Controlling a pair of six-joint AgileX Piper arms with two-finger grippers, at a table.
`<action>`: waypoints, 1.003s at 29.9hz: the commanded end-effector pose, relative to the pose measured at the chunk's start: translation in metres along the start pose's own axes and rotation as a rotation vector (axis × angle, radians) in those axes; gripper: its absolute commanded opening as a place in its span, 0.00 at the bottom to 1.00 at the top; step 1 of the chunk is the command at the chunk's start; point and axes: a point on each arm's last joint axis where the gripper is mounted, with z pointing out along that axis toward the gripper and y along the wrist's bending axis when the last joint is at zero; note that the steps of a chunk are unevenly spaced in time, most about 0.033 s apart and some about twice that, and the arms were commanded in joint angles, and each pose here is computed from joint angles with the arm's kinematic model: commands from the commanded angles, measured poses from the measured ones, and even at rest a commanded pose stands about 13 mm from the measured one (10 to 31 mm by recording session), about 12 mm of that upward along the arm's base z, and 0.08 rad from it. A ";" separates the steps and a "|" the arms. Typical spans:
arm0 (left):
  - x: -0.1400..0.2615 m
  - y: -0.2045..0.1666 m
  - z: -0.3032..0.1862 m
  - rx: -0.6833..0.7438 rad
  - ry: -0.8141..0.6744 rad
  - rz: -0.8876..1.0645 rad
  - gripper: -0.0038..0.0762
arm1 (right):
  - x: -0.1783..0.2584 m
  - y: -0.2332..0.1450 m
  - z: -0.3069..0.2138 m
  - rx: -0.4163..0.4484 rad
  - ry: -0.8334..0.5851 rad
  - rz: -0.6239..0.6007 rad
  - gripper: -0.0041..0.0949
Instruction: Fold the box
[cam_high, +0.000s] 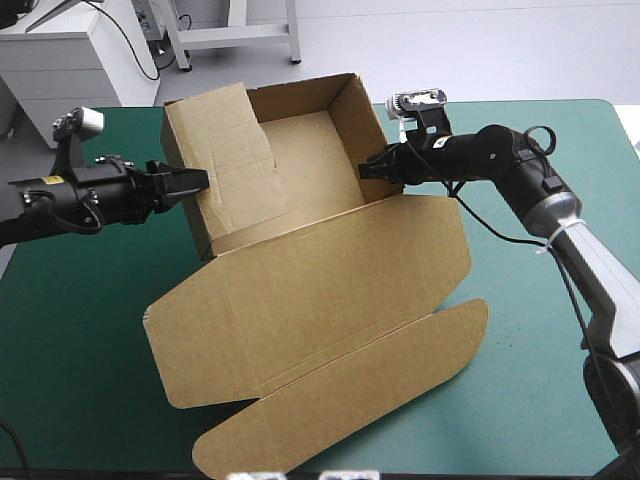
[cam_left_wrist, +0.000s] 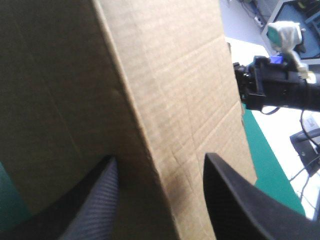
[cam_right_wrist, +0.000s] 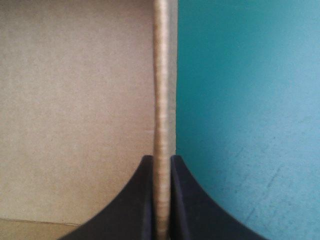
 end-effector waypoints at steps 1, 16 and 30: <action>-0.007 -0.010 0.007 0.008 -0.048 0.035 0.52 | -0.018 0.012 -0.024 -0.026 -0.106 0.007 0.03; 0.001 0.019 0.053 -0.208 0.097 -0.103 0.49 | -0.010 0.030 -0.016 0.035 -0.041 -0.149 0.03; 0.015 0.036 0.068 -0.511 0.173 -0.227 0.46 | -0.012 0.047 -0.020 0.007 -0.012 -0.150 0.03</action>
